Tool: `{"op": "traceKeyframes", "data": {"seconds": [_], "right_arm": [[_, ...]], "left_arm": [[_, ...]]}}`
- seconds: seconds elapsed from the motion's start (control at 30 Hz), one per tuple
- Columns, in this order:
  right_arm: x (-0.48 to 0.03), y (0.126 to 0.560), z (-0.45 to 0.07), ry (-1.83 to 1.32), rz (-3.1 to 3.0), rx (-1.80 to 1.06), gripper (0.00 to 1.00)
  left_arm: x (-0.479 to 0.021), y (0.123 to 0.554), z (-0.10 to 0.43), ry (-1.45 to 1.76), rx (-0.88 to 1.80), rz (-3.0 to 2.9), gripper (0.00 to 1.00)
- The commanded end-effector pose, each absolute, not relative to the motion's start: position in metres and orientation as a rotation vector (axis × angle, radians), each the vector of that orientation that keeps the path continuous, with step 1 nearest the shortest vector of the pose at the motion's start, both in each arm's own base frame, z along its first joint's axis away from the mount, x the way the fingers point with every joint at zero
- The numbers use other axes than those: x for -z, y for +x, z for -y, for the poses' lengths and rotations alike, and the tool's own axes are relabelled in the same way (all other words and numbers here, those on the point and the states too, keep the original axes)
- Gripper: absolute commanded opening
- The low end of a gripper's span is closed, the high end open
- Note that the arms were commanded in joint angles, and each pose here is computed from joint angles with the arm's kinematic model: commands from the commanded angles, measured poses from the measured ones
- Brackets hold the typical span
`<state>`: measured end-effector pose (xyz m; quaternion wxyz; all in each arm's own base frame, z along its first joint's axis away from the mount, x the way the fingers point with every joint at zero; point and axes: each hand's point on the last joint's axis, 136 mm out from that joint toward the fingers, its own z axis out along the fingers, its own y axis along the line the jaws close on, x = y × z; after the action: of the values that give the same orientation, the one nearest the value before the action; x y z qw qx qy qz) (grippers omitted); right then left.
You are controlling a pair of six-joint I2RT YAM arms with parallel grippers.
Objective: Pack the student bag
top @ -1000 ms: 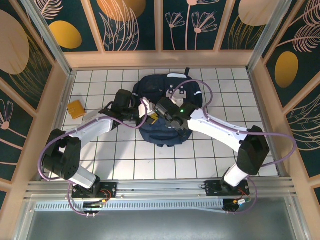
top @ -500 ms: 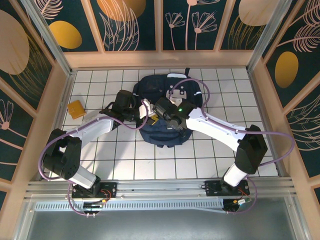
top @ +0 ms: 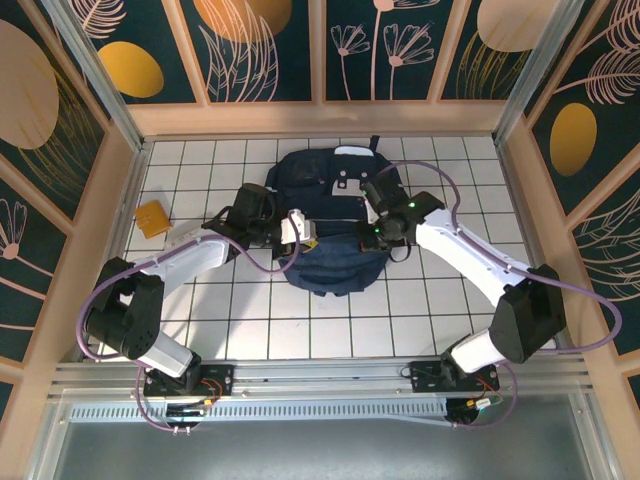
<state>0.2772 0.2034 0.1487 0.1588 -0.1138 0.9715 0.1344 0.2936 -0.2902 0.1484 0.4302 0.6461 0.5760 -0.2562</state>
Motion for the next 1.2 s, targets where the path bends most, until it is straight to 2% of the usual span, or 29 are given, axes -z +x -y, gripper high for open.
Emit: {"op": "traceKeyframes", "data": {"seconds": [0.0,0.3,0.5,0.57,0.67,0.77,0.87,0.93,1.07,1.17], "right_arm": [[-0.133,0.275,-0.136,-0.269,-2.885,-0.155,0.00],[-0.110,0.297,-0.127,-0.349,-2.856,-0.220,0.00],[-0.099,0.288,-0.157,-0.374,-2.881,-0.479,0.00],[-0.111,0.282,-0.180,-0.402,-2.828,-0.598,0.00],[-0.129,0.280,-0.213,-0.428,-2.730,-0.770,0.00],[-0.135,0.281,-0.237,-0.460,-2.696,-0.846,0.00],[-0.140,0.282,-0.259,-0.518,-2.653,-0.900,0.00],[-0.145,0.287,-0.268,-0.536,-2.626,-0.927,0.00],[-0.153,0.284,-0.283,-0.601,-2.613,-0.946,0.00],[-0.157,0.283,-0.281,-0.602,-2.594,-0.941,0.00]], "left_arm": [[-0.125,0.292,0.265,1.727,0.485,-1.432,0.00],[-0.116,0.286,0.258,1.863,0.378,-1.287,0.00],[-0.120,0.336,0.229,1.794,0.212,-1.371,0.00],[-0.127,0.348,0.227,1.766,0.185,-1.360,0.14],[-0.138,0.341,0.236,1.754,0.270,-1.337,0.53],[-0.158,0.309,0.259,1.755,0.425,-1.244,0.73],[-0.153,0.281,0.287,1.807,0.422,-1.212,0.74],[-0.153,0.273,0.301,1.789,0.472,-1.244,0.72],[-0.158,0.282,0.311,1.695,0.509,-1.306,0.63],[-0.148,0.289,0.312,1.716,0.447,-1.341,0.61]]}}
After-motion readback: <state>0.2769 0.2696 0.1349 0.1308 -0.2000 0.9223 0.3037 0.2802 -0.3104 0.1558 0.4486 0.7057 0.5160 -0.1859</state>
